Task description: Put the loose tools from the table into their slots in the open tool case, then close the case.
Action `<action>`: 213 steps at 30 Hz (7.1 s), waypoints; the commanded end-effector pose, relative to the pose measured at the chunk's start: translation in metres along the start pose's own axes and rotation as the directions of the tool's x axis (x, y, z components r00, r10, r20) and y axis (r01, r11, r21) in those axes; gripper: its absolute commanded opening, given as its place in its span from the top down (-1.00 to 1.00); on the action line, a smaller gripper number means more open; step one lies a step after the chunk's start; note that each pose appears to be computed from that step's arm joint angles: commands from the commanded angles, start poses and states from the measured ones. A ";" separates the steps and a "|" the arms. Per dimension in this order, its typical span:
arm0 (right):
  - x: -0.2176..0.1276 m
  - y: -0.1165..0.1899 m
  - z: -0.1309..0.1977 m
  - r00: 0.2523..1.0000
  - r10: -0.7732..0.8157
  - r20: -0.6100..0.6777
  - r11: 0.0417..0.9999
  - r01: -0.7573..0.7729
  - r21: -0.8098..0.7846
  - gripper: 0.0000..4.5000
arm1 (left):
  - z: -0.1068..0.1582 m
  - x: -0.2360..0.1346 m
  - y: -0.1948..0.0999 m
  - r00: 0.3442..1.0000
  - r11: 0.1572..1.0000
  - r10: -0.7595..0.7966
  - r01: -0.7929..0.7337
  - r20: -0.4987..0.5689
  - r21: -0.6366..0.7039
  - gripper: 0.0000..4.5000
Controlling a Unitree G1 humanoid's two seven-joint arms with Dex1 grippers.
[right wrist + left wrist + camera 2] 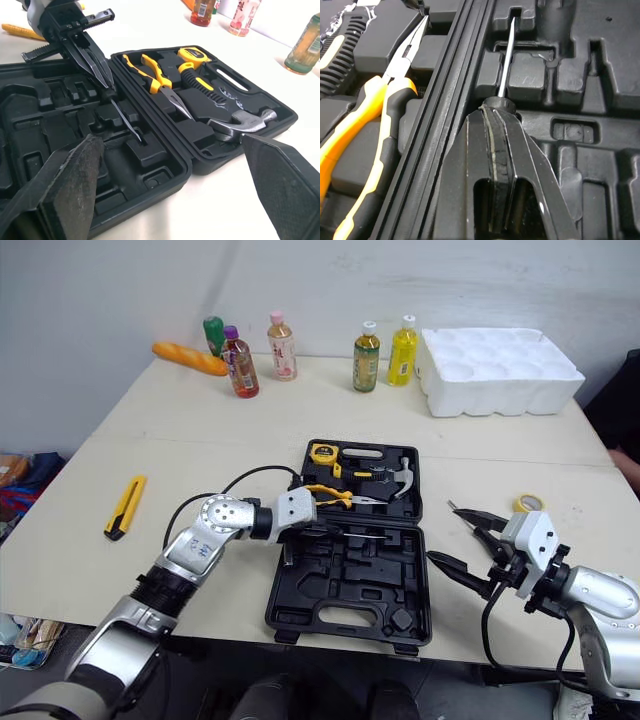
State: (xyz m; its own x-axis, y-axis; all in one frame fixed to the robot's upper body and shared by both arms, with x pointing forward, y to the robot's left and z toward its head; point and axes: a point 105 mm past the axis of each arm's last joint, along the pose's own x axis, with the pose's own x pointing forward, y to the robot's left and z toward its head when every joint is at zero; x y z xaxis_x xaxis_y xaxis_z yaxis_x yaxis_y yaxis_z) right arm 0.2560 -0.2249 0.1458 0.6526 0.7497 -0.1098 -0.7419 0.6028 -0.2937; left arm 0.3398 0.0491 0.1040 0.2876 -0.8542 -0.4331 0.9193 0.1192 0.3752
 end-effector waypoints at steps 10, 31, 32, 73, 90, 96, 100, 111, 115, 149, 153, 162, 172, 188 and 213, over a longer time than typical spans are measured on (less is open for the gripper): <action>-0.014 -0.016 0.014 0.996 -0.085 0.033 0.994 0.087 -0.070 -1.00 | 0.047 -0.079 0.025 0.959 0.989 0.072 -0.103 0.273 0.102 0.99; -0.200 -0.089 -0.030 0.665 -0.744 -0.060 0.662 0.722 -0.200 -1.00 | -0.097 -0.339 0.009 0.578 0.573 0.790 -0.815 -0.205 -0.090 -0.96; -0.212 -0.088 -0.033 0.632 -0.771 -0.075 0.632 0.746 -0.211 -1.00 | -0.103 -0.352 0.004 0.526 0.518 0.820 -0.850 -0.228 -0.099 -0.96; -0.120 -0.073 -0.014 0.916 -0.373 -0.146 0.926 0.378 0.005 -1.00 | -0.041 -0.239 0.006 0.852 0.851 0.523 -0.519 0.035 -0.084 -0.96; -0.081 -0.073 -0.018 0.843 -0.262 -0.469 0.915 0.371 0.156 -1.00 | 0.066 -0.141 -0.026 0.933 0.994 0.098 -0.079 0.346 -0.071 -0.96; -0.072 -0.074 -0.025 0.849 -0.218 -0.482 0.912 0.353 0.209 -1.00 | 0.080 -0.130 -0.033 0.913 0.996 0.056 -0.023 0.404 -0.087 -0.96; -0.062 -0.073 -0.036 0.845 -0.175 -0.505 0.899 0.346 0.269 -1.00 | 0.081 -0.123 -0.041 0.913 0.995 0.038 0.001 0.407 -0.095 -0.96; -0.044 -0.074 -0.053 0.842 -0.179 -0.509 0.916 0.331 0.225 -1.00 | 0.081 -0.121 -0.048 0.916 0.995 0.022 0.020 0.400 -0.102 -0.96; -0.040 -0.069 -0.057 0.847 -0.146 -0.511 0.921 0.306 0.243 -1.00 | 0.082 -0.125 -0.048 0.917 0.997 0.016 0.018 0.399 -0.080 -0.96; -0.014 -0.071 0.006 0.936 -0.056 -0.347 0.998 0.048 -0.030 0.58 | 0.064 -0.138 -0.052 0.930 0.997 -0.024 0.048 0.367 -0.058 -1.00; 0.002 -0.061 0.019 0.923 0.053 -0.381 0.996 -0.074 -0.041 0.58 | 0.056 -0.140 -0.051 0.942 0.999 -0.019 0.034 0.334 -0.040 -1.00; 0.056 -0.012 0.049 0.890 0.281 -0.360 0.944 -0.323 -0.060 0.58 | 0.038 -0.146 -0.048 0.963 0.998 0.035 -0.021 0.266 -0.058 -1.00; 0.088 0.039 0.054 0.795 0.415 -0.443 0.872 -0.487 -0.057 0.58 | 0.035 -0.139 -0.054 0.964 0.997 0.055 -0.039 0.261 -0.068 -1.00; 0.089 0.030 0.043 0.763 0.362 -0.536 0.852 -0.504 -0.141 0.58 | 0.035 -0.137 -0.050 0.960 0.995 0.062 -0.038 0.274 -0.095 -1.00; 0.087 0.029 0.024 0.733 0.380 -0.564 0.841 -0.528 -0.119 0.36 | 0.029 -0.137 -0.053 0.964 0.992 0.078 -0.048 0.256 -0.120 -1.00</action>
State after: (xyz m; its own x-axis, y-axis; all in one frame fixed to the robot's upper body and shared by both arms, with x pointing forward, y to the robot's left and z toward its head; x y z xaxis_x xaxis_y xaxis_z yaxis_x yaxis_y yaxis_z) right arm 0.2901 -0.1366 0.1488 0.2878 0.6228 -0.7276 -0.9510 0.0964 -0.2936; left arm 0.2463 0.1455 0.1598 0.2783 -0.9404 -0.1956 0.9377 0.2219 0.2674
